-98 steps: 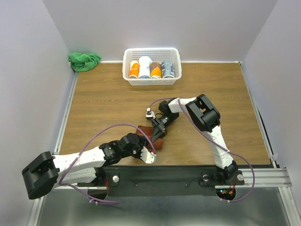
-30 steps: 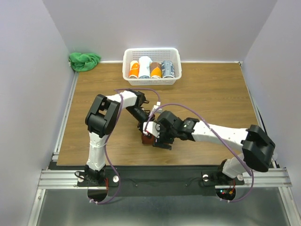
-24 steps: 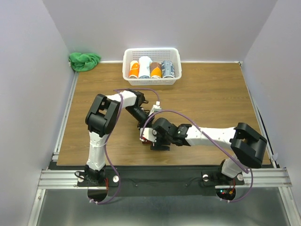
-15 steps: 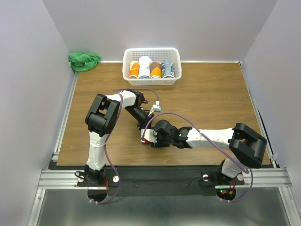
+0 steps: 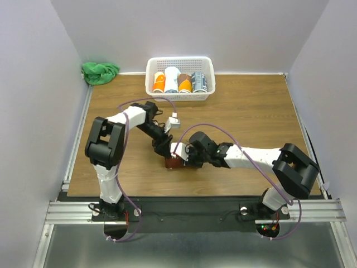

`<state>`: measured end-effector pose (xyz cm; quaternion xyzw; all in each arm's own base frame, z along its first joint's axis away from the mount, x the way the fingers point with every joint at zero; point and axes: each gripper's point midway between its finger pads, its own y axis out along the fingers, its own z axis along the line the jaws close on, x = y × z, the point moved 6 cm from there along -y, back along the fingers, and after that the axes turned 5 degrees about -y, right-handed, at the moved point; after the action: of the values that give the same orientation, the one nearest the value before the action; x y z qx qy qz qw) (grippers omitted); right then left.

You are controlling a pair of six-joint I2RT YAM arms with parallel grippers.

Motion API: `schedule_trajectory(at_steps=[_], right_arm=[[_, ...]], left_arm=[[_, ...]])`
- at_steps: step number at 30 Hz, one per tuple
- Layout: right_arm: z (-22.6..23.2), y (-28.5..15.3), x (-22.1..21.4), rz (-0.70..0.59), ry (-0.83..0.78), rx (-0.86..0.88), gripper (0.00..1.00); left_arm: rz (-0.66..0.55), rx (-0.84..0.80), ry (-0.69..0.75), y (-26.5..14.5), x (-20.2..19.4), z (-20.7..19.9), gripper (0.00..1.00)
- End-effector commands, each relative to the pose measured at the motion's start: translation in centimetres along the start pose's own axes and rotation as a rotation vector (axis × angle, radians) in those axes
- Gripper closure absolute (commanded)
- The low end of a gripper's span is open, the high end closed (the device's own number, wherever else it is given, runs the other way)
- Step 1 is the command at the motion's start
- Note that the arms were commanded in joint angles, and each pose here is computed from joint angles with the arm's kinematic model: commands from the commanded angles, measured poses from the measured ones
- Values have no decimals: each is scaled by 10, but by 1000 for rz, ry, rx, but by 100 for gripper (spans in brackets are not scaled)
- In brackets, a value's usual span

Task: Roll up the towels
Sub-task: Roll the towel

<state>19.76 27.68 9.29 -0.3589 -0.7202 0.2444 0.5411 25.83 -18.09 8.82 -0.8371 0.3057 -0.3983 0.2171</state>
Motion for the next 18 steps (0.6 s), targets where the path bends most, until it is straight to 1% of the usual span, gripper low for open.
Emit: schedule_trajectory(at_steps=[1, 2, 3, 5, 7, 8, 9, 12, 13, 14, 17, 18], right_arm=[[26, -11, -31, 72, 233, 275, 99], [25, -12, -30, 65, 252, 285, 99], [26, -13, -30, 59, 282, 315, 99], [19, -14, -28, 45, 315, 327, 99], [21, -13, -27, 40, 356, 377, 99], [16, -13, -24, 30, 372, 383, 99], [19, -11, -25, 33, 409, 428, 99], [9, -8, -26, 18, 476, 476, 99], [10, -5, -33, 20, 528, 528, 99], [5, -4, -32, 9, 544, 544, 100], [3, 1, -38, 3, 616, 608, 99], [0, 1, -35, -11, 626, 625, 99]], left_arm=[[-11, 210, 37, -52, -7, 6, 20], [-44, 240, 49, -63, -4, 1, 19], [-73, 273, 31, -74, -7, 3, 19], [-110, 324, 14, -85, -12, 3, 19], [-167, 420, 24, -106, -11, 0, 19], [-182, 468, 51, -114, -11, -8, 18], [-186, 502, 72, -119, -11, -13, 18], [-212, 626, 182, -130, -10, -33, 18], [-211, 651, 219, -130, -9, -38, 18], [-182, 684, 279, -126, -11, -48, 18], [-132, 718, 385, -108, -16, -61, 17], [-110, 738, 479, -99, -10, -76, 16]])
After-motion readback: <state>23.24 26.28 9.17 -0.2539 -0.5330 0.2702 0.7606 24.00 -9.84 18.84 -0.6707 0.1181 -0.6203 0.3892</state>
